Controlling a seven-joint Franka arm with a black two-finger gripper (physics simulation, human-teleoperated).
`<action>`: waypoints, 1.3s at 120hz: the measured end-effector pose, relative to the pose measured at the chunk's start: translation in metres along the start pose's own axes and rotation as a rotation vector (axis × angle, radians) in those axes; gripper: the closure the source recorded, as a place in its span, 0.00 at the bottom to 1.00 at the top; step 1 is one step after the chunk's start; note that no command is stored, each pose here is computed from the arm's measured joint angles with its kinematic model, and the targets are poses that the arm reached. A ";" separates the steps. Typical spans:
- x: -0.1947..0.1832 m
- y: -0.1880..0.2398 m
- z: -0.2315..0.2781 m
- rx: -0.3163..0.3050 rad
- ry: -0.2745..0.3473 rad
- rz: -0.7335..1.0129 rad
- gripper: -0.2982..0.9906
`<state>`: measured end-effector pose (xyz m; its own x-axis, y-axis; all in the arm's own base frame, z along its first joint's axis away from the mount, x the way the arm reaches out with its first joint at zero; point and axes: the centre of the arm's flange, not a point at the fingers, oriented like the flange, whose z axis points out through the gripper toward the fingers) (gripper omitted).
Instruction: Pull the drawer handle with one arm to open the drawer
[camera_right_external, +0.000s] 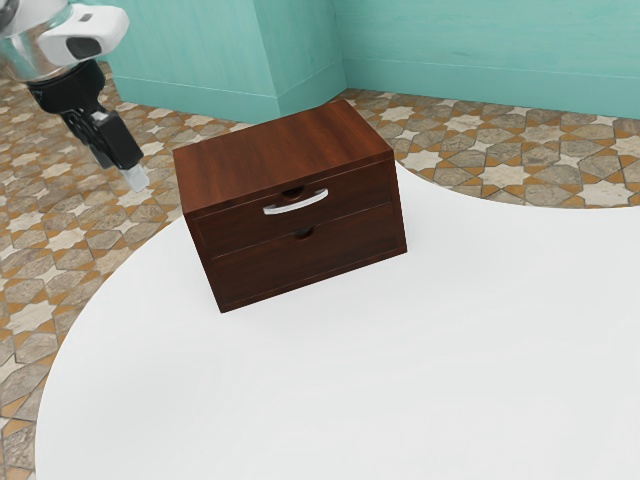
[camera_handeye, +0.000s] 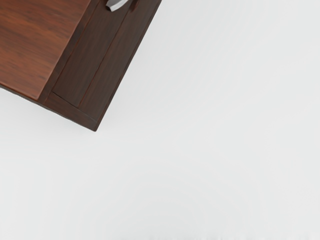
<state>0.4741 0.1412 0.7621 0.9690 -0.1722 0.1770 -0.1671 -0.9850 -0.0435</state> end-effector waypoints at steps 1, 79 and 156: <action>0.002 0.000 0.003 0.000 -0.007 0.005 0.23; 0.148 0.024 0.109 0.027 -0.090 0.419 0.23; 0.213 0.047 0.191 0.228 -0.238 0.511 0.27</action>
<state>0.7072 0.0610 0.6103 0.7951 -0.5889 -0.1449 -0.6039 -0.7465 -0.2793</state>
